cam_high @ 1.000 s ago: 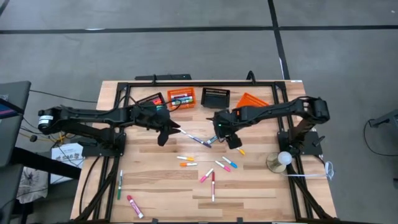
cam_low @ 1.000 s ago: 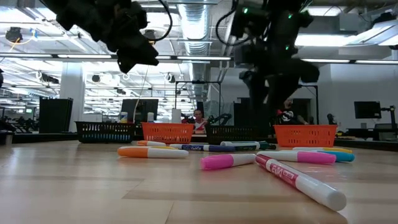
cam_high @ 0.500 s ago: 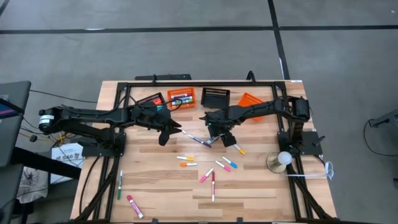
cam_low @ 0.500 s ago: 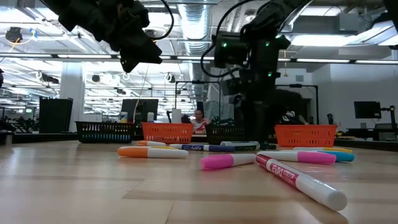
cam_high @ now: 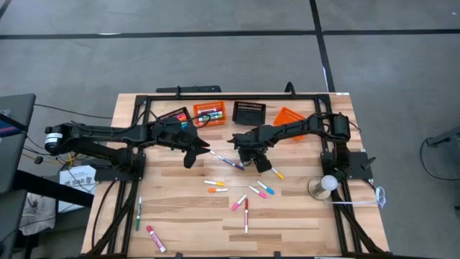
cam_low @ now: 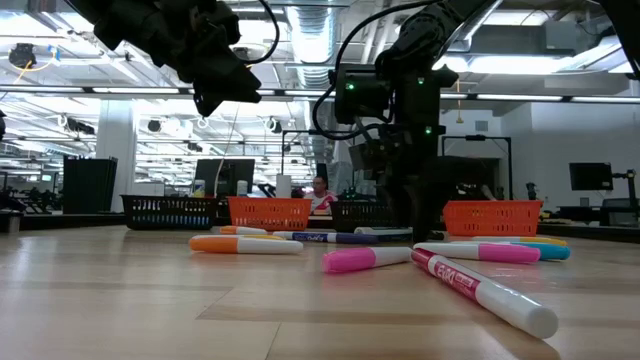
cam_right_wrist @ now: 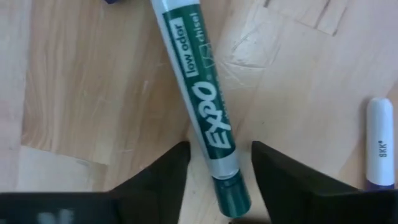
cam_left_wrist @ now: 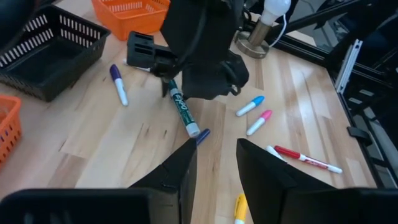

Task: Pick & Place Markers
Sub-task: Put the green marker pen into the left orange bin

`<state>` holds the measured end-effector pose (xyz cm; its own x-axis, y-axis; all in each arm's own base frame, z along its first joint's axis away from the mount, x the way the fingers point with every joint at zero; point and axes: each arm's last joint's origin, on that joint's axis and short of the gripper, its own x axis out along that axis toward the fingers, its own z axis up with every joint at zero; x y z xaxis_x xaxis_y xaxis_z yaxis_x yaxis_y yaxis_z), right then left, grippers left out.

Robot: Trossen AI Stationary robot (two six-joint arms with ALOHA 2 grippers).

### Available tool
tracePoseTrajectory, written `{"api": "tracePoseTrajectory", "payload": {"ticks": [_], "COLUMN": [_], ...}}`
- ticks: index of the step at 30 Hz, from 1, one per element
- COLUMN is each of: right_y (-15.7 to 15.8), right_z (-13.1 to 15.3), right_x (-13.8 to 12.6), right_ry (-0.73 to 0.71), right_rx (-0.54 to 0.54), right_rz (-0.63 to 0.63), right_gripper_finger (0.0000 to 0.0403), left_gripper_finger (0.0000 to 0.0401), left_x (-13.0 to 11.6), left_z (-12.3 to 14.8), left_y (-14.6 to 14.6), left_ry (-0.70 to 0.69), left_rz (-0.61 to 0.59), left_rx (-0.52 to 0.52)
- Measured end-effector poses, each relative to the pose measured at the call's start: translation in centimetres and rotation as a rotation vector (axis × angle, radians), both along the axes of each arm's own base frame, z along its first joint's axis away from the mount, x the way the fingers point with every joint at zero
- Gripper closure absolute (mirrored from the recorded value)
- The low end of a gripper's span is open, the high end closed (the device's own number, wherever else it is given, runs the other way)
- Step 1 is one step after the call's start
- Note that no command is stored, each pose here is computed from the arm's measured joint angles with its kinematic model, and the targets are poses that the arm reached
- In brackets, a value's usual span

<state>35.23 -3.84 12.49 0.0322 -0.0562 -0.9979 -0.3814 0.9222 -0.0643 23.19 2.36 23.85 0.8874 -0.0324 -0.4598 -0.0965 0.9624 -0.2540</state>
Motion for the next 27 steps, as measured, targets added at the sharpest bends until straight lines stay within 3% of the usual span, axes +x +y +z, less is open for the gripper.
{"api": "tracePoseTrajectory", "payload": {"ticks": [9, 14, 24, 27], "right_y": [0.0, -0.2, -1.3, -2.1], "right_z": [0.6, 2.0, 9.8, 12.2], "right_x": [-0.2, 0.0, 0.8, 0.9], "right_ry": [0.006, 0.015, -0.094, -0.188], "right_rx": [-0.002, -0.021, -0.031, 0.069], "right_rz": [-0.001, -0.011, -0.05, -0.1], "right_gripper_finger": [0.0358, 0.0358, 0.0358, 0.0358], "left_gripper_finger": [0.0289, 0.0289, 0.0289, 0.0289], "left_x": [0.0, 0.0, 0.0, 0.0], "left_z": [0.0, 0.0, 0.0, 0.0], "left_y": [0.0, 0.0, 0.1, 0.1], "left_ry": [0.0, 0.0, 0.0, -0.002], "left_rz": [0.012, 0.012, 0.011, 0.011], "left_rx": [0.006, 0.006, 0.01, 0.011]}}
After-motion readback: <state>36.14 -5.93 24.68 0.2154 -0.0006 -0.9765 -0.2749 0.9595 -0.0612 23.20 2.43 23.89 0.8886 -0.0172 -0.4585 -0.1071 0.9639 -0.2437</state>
